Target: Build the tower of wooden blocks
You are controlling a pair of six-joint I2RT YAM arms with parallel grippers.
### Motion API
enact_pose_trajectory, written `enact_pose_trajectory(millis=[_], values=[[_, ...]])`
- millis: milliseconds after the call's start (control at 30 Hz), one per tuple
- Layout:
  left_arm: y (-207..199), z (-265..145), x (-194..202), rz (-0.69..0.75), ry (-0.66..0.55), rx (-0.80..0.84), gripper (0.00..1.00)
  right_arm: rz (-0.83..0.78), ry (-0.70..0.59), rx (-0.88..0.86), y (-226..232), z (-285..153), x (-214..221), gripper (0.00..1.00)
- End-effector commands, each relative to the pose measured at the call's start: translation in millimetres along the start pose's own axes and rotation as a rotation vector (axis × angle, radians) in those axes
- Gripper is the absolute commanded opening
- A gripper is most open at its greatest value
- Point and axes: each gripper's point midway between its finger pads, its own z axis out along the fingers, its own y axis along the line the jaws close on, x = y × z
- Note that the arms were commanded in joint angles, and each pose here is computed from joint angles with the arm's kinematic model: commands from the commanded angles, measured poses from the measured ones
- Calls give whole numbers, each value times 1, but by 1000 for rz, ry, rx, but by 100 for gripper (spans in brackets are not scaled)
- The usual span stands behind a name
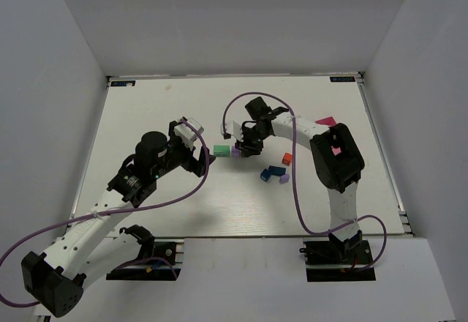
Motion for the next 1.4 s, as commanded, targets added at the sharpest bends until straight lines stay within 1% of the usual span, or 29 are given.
enact_pose_trajectory(millis=[0, 67, 200, 233, 267, 300, 433, 467, 500, 567, 600, 667, 700, 767, 900, 1000, 1067, 1100, 1133, 1167, 1200, 1233, 1267, 1300, 1333, 1367], values=[[-2, -2, -1, 2, -3, 14, 100, -8, -2, 5, -6, 2, -4, 30], [-2, -2, -1, 2, -3, 14, 100, -8, 1, 0, -5, 3, -4, 30], [-2, -2, -1, 2, -3, 14, 100, -5, 10, 5, -6, 3, -1, 33], [-2, -2, -1, 2, -3, 14, 100, -5, 9, 2, -5, 3, -2, 35], [-2, -2, -1, 2, -3, 14, 100, -4, 10, 6, -6, 2, -1, 41], [-2, -2, -1, 2, -3, 14, 100, -5, 13, 0, -4, 3, -1, 44], [-2, -4, -3, 4, -12, 13, 100, 2, 15, 0, -5, 3, 2, 48], [-2, -4, -4, 4, -12, 13, 100, -3, 14, -1, -4, 3, 0, 52], [-2, -4, -4, 4, -12, 13, 100, 2, 17, 0, -5, 4, 2, 54], [-2, -4, -4, 4, -12, 13, 100, 2, 17, -4, -3, 4, 2, 60], [-2, -4, -4, 4, -12, 13, 100, 7, 17, -3, -3, 4, 3, 69], [-2, -4, -4, 4, -12, 13, 100, 7, 16, 0, -4, 3, 1, 80], [-2, -4, -4, 4, -12, 13, 100, 15, 16, 3, -5, 2, 3, 90], [0, -4, -3, 4, -11, 3, 100, 7, 14, 10, -4, -1, -1, 90], [0, -4, -3, 4, -11, 2, 100, 17, 1, 57, -10, -19, -2, 90], [1, -4, -3, 4, -10, -7, 100, 28, -15, 96, -11, -41, -3, 90], [-1, -3, 1, 2, -2, 3, 100, 27, -42, 138, -7, -65, -11, 90], [-1, -3, 1, -9, -2, 3, 100, 38, -37, 157, -7, -70, -5, 90], [-1, -3, -1, -7, -11, 3, 100, 34, -72, 210, -7, -95, -19, 90], [-1, -3, -1, -16, -11, 3, 100, 48, -77, 234, -4, -96, -13, 90], [-1, -2, 0, -16, -13, 2, 100, 98, -67, 279, -6, -103, -9, 90], [-2, -2, 0, -33, -13, 3, 100, 109, -76, 345, -9, -121, -13, 90], [-1, 0, 3, -47, -3, -6, 100, 149, -101, 388, -7, -129, -12, 90], [-1, 3, 8, -63, 7, -5, 100, 235, -81, 452, -11, -138, -2, 90], [-1, 3, 8, -63, 7, -5, 100, 253, -102, 495, -11, -151, -5, 90], [-2, 6, 8, -87, 9, -5, 100, 298, -110, 503, -3, -153, 2, 90]])
